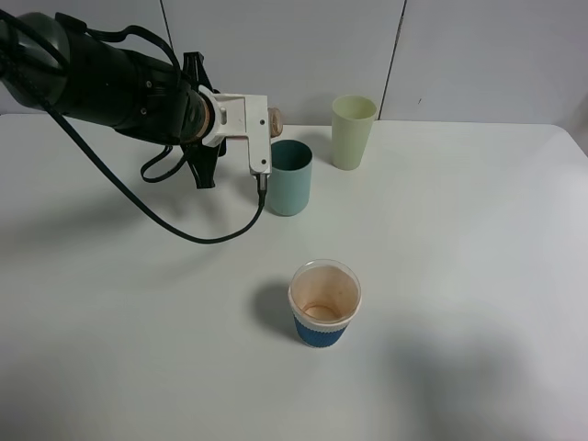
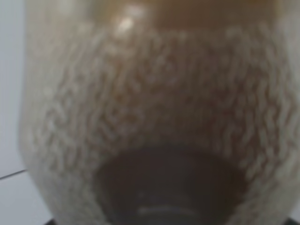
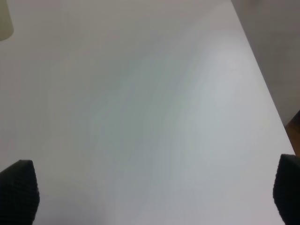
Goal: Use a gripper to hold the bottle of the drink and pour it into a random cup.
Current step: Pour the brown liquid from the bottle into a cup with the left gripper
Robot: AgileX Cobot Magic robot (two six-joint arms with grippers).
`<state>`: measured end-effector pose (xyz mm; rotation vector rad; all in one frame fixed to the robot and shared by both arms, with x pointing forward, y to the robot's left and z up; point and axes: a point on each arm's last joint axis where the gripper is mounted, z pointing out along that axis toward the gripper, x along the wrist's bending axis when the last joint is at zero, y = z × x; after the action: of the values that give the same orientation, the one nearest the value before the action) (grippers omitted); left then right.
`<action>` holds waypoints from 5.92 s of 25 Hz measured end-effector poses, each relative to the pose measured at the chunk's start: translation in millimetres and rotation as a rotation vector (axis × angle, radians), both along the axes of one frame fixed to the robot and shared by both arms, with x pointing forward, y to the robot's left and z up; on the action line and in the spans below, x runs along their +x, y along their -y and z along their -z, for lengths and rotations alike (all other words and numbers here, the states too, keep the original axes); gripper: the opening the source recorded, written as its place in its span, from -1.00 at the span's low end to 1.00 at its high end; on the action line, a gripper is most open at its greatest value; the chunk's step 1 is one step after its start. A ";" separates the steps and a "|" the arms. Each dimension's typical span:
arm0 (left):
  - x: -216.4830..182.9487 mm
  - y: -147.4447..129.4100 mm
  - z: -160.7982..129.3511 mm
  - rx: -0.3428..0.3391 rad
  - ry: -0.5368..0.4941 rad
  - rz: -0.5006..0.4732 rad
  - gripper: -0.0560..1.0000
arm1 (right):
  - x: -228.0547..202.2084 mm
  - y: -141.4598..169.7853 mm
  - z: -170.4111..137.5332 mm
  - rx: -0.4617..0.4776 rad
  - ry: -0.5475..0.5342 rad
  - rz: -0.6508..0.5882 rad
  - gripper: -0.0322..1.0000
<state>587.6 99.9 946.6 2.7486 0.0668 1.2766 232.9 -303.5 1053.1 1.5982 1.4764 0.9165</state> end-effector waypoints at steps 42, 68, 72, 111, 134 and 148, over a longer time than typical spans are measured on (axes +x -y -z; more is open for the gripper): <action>0.0 2.0 -2.6 0.108 0.047 0.070 -0.25 | 0.0 0.0 0.0 0.000 0.000 0.000 1.00; 1.6 3.1 -5.0 0.157 0.082 0.118 -0.25 | 0.0 0.0 0.0 0.000 0.000 0.000 1.00; 1.8 3.3 -5.4 0.168 0.089 0.129 -0.25 | 0.0 0.0 0.0 0.000 0.000 0.000 1.00; 9.9 8.9 -19.7 0.249 0.174 0.203 -0.25 | 0.0 0.1 0.0 -0.001 0.000 0.000 1.00; 10.8 10.0 -20.7 0.283 0.185 0.233 -0.26 | 0.0 0.2 0.0 0.004 0.000 0.005 1.00; 14.5 5.1 -17.8 0.318 0.183 0.245 -0.26 | 0.0 0.2 0.0 0.004 0.000 0.005 1.00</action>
<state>602.1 94.8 964.4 2.7543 -0.5143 1.5727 232.9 -303.7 1053.1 1.6037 1.4709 0.9178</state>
